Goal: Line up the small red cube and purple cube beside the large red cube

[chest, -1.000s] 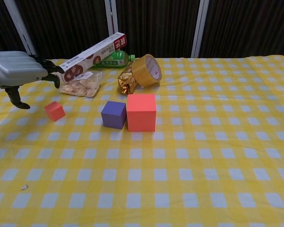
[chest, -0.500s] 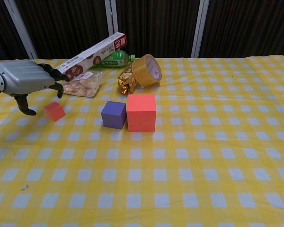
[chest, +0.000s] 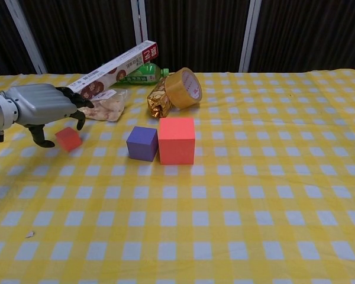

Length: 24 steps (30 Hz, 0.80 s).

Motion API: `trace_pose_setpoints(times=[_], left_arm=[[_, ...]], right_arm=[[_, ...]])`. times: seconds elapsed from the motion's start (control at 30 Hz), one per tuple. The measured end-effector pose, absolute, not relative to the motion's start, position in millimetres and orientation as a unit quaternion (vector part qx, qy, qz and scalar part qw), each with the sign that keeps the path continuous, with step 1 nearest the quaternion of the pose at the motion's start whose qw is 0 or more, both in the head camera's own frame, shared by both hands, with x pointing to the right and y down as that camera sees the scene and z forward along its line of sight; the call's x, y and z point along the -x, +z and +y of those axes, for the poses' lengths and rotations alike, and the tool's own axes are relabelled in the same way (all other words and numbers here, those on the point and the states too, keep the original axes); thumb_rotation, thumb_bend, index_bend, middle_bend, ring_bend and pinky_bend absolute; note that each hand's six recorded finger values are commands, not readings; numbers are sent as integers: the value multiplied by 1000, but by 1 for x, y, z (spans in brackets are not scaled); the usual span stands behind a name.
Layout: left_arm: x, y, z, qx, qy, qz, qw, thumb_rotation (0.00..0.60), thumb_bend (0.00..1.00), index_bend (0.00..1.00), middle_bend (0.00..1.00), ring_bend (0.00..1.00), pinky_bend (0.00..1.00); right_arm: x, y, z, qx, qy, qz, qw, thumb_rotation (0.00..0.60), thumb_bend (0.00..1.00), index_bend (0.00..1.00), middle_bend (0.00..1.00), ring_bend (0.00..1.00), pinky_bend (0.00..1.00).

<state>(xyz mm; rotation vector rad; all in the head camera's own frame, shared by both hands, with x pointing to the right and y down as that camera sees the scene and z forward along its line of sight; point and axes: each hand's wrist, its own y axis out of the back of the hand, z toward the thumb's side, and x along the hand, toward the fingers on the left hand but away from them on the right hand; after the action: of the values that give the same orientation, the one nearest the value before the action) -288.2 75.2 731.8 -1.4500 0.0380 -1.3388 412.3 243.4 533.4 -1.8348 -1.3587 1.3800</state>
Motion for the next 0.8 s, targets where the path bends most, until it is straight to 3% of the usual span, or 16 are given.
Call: trace_pose_setpoints(times=[0.27,0.8], left_arm=[[292,734,73,610,-569,15,552,600,365,323,0,0,0],[285,728,76,617,-575,42,536,600,404,450,0,0,0]], right_arm=[[-412,533,243,669,502,-496,234,600,308,0,0,0,0],[-411,532,243,670,498,-497,236,600,308,0,0,0,0]])
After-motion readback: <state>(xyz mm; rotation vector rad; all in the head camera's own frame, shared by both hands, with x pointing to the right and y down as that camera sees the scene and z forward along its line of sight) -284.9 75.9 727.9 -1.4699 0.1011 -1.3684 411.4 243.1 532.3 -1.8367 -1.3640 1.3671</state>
